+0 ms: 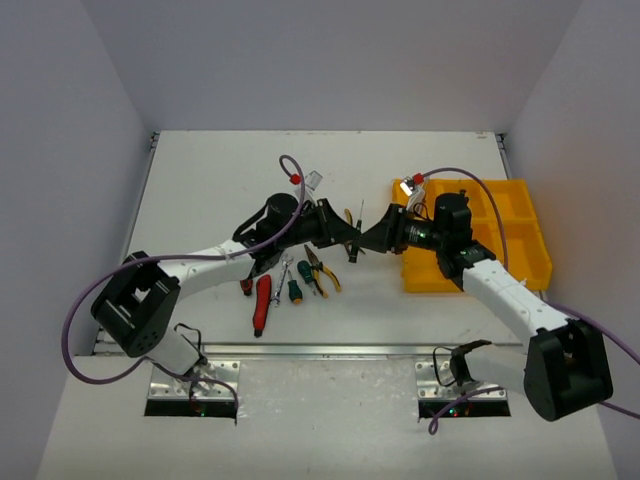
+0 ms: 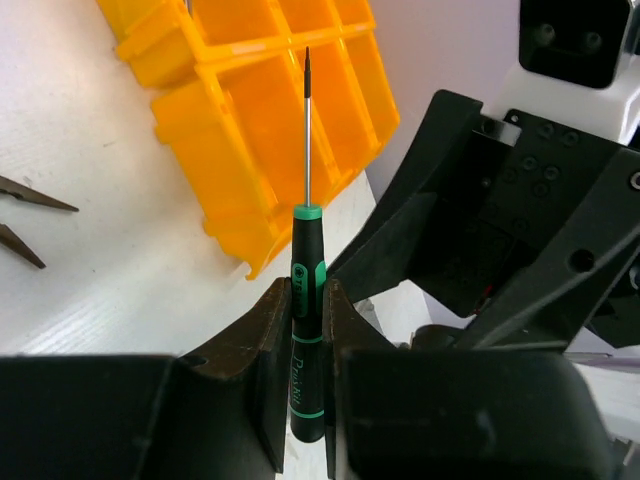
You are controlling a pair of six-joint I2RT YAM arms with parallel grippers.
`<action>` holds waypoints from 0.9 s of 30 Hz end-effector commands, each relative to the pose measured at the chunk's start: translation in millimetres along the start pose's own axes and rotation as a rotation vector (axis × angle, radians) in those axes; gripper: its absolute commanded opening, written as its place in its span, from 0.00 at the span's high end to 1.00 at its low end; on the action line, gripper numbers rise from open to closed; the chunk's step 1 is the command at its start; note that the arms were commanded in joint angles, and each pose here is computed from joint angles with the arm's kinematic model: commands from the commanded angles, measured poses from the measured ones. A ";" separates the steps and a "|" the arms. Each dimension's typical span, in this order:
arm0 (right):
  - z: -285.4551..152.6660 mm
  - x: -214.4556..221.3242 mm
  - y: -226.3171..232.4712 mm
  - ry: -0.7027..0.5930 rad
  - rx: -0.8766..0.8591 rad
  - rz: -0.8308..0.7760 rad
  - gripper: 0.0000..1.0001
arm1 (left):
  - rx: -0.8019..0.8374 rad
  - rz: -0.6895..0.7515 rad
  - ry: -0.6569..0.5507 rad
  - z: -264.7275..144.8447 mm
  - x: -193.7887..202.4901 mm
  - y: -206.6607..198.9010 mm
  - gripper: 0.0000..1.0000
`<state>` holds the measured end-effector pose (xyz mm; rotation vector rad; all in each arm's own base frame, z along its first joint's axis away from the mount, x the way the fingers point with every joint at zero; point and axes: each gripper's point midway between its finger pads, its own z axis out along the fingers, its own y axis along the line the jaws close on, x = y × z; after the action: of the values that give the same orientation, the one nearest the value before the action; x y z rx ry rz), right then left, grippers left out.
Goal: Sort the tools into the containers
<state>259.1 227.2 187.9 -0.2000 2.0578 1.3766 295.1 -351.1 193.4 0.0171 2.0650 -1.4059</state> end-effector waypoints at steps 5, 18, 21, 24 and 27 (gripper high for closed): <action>19.7 -2.1 24.9 0.013 -0.097 -0.034 0.53 | 0.206 0.041 -0.053 -19.6 -10.3 -57.9 1.00; 28.9 9.0 29.2 0.045 -0.104 -0.025 0.83 | 0.190 0.063 -0.100 -27.1 -20.8 -64.2 1.00; 29.9 5.4 24.0 0.030 -0.065 -0.023 1.00 | 0.183 0.069 -0.101 -27.7 -22.7 -65.5 0.99; 29.6 1.4 14.3 0.027 0.005 -0.027 1.00 | 0.082 0.088 -0.132 -30.2 -32.3 -55.5 0.36; 24.5 -8.8 -6.9 0.011 0.135 -0.040 1.00 | -0.230 0.115 -0.218 -44.2 -58.9 -18.2 0.00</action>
<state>246.9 259.8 171.9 -0.2235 2.1448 1.4258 287.4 -338.1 222.1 0.0040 1.9803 -1.3916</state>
